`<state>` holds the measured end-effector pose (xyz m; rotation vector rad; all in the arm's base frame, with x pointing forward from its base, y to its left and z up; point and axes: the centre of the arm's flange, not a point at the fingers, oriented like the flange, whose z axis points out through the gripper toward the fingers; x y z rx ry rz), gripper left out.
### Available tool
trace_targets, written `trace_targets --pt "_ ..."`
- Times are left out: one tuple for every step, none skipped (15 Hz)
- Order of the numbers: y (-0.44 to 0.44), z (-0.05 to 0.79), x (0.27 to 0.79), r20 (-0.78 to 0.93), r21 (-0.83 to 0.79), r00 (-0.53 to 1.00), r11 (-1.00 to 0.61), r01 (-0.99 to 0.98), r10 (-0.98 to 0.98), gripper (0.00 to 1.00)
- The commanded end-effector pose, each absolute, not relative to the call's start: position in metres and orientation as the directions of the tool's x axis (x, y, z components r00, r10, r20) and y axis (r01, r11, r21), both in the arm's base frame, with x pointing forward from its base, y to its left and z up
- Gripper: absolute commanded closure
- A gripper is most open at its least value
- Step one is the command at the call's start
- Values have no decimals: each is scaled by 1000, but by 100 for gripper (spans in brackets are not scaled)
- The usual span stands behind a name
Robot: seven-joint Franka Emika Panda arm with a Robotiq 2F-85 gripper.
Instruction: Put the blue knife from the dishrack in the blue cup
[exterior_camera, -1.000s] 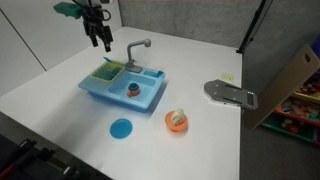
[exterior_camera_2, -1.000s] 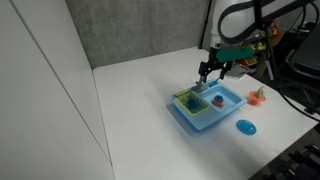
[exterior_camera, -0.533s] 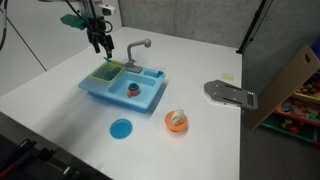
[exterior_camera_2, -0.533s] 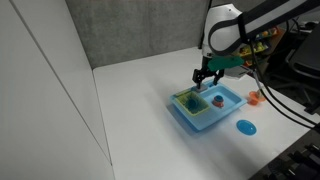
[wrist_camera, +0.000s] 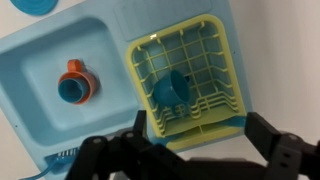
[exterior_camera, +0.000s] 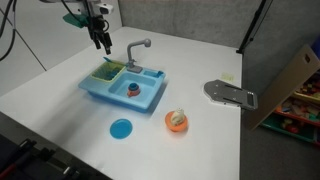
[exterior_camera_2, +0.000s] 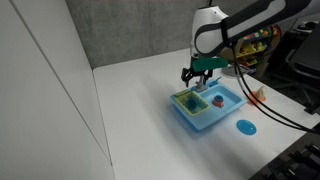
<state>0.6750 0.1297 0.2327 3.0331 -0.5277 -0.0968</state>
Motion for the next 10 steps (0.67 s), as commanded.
trace_targets --pt "145 228 701 -45 43 914 -915 -402 -404 0" --pt "148 225 703 -43 28 911 -912 -409 -410 0" --pt "149 223 705 -41 20 908 -909 -417 -417 0" --pt "150 221 706 -33 8 905 -905 -425 -425 0" --pt "151 218 707 -27 -7 902 -903 -431 -430 0" --pt "151 216 708 -19 -16 901 -901 -433 -433 0" --pt "151 213 708 -9 -29 901 -900 -435 -435 0" --pt "151 211 709 -3 -36 900 -899 -436 -437 0" --pt "151 210 709 -2 -39 899 -898 -438 -438 0" --pt "151 211 708 -9 -44 901 -900 -433 -433 0"
